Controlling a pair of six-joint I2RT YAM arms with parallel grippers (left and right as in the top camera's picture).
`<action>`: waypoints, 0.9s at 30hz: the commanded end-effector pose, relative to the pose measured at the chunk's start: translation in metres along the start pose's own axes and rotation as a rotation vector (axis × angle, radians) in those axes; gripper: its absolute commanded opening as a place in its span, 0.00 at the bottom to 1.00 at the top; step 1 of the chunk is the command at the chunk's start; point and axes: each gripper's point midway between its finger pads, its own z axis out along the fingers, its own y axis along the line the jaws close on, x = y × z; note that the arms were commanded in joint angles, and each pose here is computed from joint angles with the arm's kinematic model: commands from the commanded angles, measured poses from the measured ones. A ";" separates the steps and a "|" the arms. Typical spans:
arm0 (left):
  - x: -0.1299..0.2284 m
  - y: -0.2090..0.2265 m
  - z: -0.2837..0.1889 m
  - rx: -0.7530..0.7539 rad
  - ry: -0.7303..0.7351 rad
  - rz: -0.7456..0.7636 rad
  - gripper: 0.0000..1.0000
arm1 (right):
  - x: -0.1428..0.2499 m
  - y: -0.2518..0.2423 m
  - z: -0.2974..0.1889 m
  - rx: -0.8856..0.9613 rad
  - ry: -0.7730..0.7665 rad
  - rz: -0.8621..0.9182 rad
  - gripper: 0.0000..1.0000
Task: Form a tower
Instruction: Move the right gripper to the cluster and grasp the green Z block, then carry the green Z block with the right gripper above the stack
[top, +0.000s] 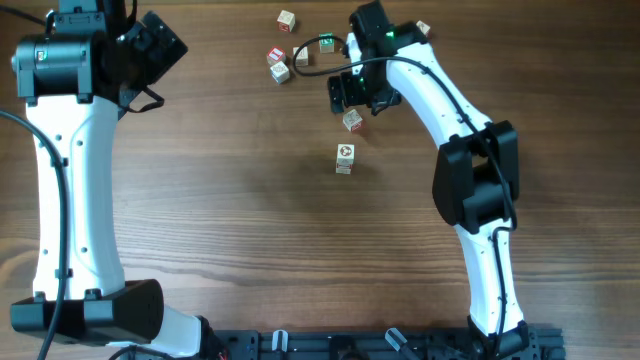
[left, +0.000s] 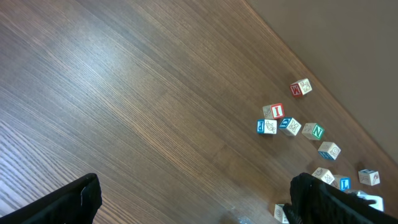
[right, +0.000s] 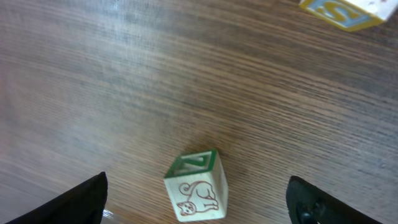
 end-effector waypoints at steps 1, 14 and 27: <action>-0.003 0.003 -0.001 -0.007 -0.011 0.003 1.00 | 0.006 -0.021 0.012 0.090 0.024 -0.132 0.86; -0.003 0.003 -0.001 -0.007 -0.011 0.003 1.00 | 0.021 -0.015 0.024 0.116 0.060 -0.193 0.86; -0.003 0.003 -0.001 -0.007 -0.011 0.003 1.00 | 0.028 -0.025 0.021 0.168 0.084 -0.092 0.29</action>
